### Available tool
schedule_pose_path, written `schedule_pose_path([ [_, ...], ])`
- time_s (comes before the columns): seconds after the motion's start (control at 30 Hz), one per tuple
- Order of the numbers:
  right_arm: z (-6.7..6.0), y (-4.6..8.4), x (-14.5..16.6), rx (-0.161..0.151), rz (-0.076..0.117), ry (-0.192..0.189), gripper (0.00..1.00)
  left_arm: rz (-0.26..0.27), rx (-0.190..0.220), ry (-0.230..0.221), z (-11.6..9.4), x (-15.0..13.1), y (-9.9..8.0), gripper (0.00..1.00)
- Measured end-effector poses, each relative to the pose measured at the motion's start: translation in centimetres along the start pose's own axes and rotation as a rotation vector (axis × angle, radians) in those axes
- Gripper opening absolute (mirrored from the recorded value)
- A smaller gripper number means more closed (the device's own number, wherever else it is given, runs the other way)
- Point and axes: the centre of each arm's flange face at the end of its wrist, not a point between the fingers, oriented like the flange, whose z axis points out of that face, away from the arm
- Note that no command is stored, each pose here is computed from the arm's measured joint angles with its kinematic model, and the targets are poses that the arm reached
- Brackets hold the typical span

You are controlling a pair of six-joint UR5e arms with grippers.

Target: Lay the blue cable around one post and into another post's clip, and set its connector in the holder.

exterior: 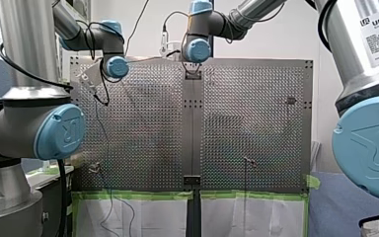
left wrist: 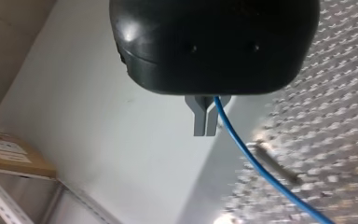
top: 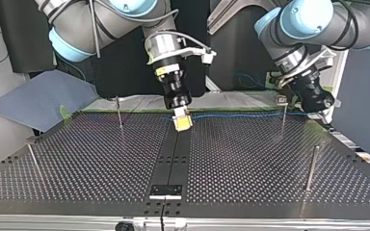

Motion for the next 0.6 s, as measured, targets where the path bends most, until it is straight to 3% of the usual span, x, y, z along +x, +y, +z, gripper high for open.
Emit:
schedule_pose_path([
  [0.23,1.6,-0.4,0.6,0.003,0.003,0.013,0.0,0.005,0.018,-0.051,2.3,-4.4,-1.4,0.0],
  [0.6,4.2,-1.0,0.8,0.015,0.007,0.035,0.0,0.061,0.021,-0.054,7.1,-5.8,-1.6,0.0],
])
